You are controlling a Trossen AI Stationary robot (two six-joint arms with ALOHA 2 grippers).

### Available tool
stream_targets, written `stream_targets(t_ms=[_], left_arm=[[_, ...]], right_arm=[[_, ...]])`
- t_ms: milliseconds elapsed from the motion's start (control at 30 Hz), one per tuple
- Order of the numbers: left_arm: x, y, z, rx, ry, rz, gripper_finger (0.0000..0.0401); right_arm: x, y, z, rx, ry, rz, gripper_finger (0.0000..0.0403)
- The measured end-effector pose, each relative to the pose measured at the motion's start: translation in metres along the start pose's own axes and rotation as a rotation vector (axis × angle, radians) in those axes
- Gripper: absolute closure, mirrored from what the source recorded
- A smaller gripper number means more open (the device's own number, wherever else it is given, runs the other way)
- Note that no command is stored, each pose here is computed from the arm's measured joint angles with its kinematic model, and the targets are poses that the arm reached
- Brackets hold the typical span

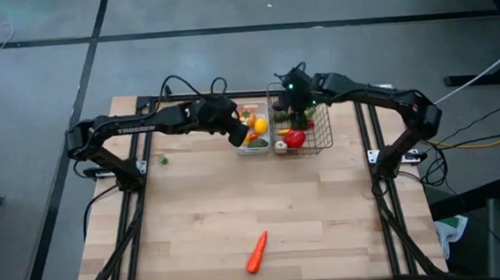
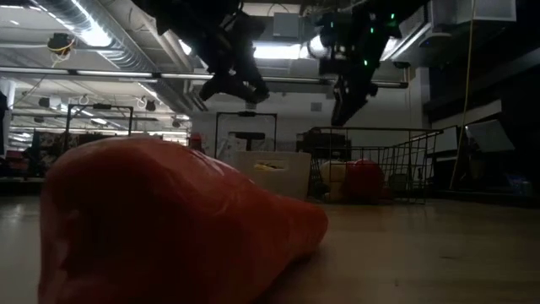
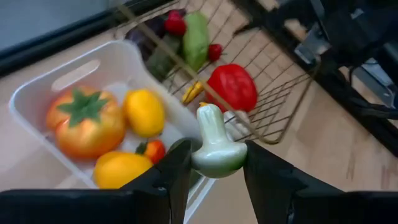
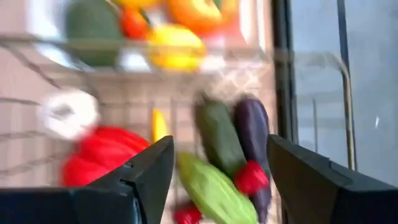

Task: Sort produce into baskets
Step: Put the white mushroom into the gold wire basket

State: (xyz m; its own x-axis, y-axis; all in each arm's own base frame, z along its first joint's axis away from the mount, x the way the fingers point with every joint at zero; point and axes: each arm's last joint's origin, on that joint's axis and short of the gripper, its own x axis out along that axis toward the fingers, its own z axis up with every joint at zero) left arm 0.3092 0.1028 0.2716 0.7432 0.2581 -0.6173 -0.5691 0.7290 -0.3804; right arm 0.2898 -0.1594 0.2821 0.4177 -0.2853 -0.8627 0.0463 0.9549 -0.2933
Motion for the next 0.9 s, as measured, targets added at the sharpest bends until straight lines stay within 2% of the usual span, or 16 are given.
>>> stream_targets(t_ms=[233,400,600,767,900], left_arm=[[-0.001,-0.016,-0.007,0.142,0.001,-0.049,0.0268],[-0.002,-0.033,-0.015,0.251,-0.001,-0.100,0.0268],[-0.004,-0.047,-0.025,0.238,0.020,-0.138,0.0267],[-0.006,-0.056,-0.032,0.237,0.033,-0.163,0.0267],[-0.007,-0.061,-0.035,0.245,0.039,-0.174,0.0267]], right_arm=[[-0.017,0.045,0.033,-0.160,-0.160,-0.006,0.0148],[-0.024,0.073,0.052,-0.297,-0.250,-0.061,0.0148],[-0.032,0.102,0.066,-0.415,-0.293,-0.153,0.0148],[-0.038,0.123,0.071,-0.501,-0.323,-0.146,0.0149],[-0.041,0.135,0.073,-0.552,-0.340,-0.132,0.0169]])
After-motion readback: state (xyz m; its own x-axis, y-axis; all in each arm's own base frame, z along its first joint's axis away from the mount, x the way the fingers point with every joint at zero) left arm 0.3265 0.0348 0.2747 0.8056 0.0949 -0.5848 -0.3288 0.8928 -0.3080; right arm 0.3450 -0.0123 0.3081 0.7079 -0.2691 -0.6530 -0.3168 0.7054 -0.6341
